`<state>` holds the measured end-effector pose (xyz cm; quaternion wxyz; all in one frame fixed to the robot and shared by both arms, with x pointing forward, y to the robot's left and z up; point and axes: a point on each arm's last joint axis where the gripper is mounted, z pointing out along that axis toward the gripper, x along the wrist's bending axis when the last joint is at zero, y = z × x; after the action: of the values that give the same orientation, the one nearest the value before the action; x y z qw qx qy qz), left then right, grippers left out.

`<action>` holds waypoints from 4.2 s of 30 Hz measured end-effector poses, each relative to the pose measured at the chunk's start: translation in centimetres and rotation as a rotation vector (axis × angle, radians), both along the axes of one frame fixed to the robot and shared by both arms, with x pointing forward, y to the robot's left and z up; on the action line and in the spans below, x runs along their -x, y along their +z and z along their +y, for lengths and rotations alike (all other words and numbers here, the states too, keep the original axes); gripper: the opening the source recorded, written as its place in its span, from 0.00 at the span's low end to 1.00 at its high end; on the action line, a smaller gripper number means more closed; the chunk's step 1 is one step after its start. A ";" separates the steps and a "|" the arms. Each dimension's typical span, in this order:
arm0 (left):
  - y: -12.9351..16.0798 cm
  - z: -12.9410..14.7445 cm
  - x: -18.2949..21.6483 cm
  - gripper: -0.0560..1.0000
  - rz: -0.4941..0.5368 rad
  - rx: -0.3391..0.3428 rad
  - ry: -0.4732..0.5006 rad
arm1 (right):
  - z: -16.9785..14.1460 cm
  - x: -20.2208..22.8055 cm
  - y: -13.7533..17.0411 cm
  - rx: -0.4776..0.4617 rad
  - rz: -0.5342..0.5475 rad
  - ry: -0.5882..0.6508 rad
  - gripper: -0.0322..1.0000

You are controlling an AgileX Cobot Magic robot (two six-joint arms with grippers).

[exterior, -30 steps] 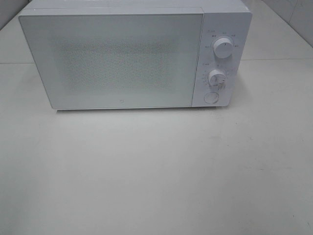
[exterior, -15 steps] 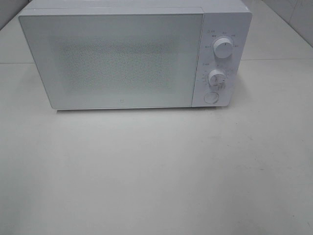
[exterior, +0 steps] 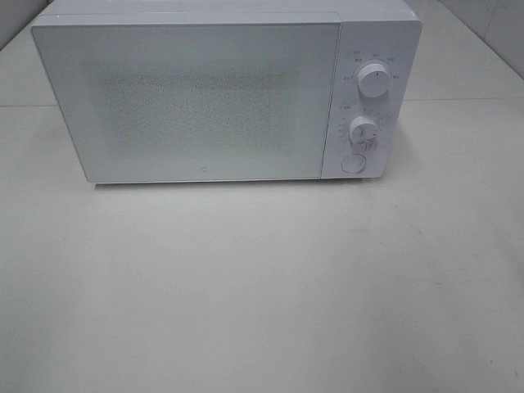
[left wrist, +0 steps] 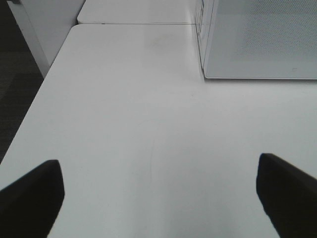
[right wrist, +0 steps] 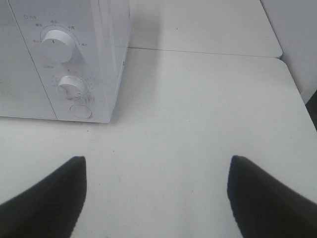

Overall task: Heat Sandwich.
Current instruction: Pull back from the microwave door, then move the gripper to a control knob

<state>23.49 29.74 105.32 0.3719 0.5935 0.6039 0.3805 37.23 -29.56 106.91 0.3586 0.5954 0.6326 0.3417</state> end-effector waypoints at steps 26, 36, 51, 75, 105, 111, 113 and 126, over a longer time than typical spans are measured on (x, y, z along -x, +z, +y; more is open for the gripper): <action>0.0 0.0 0.0 0.99 0.000 0.000 0.000 | 0.7 -8.8 -3.6 -0.033 -0.078 0.023 0.77; 0.0 0.0 0.0 0.99 0.000 0.000 0.000 | 1.4 -9.6 -6.2 -0.062 -0.184 0.047 0.77; 0.0 0.0 0.0 0.99 0.000 0.000 0.000 | 5.3 -8.7 -10.0 -0.050 -0.312 0.078 0.77; 0.0 0.0 0.0 0.99 0.000 0.000 0.000 | 10.6 -7.4 -13.8 -0.030 -0.327 0.036 0.77; 0.0 0.0 0.0 0.99 0.000 0.000 0.000 | 11.5 -8.3 -14.2 -0.038 -0.323 0.022 0.77; 0.0 0.0 0.0 0.99 0.000 0.000 0.000 | 11.4 -10.0 -14.4 -0.031 -0.317 0.004 0.77; 0.0 0.0 0.0 0.99 0.000 0.000 0.000 | 11.6 -10.3 -14.5 -0.031 -0.312 0.008 0.77; 0.0 0.0 0.0 0.99 0.000 0.000 0.000 | 13.7 -12.9 -16.1 -0.023 -0.285 0.041 0.77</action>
<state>23.49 29.74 105.32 0.3719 0.5935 0.6039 0.3805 50.12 -15.83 90.79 0.4309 0.5320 0.5833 0.4371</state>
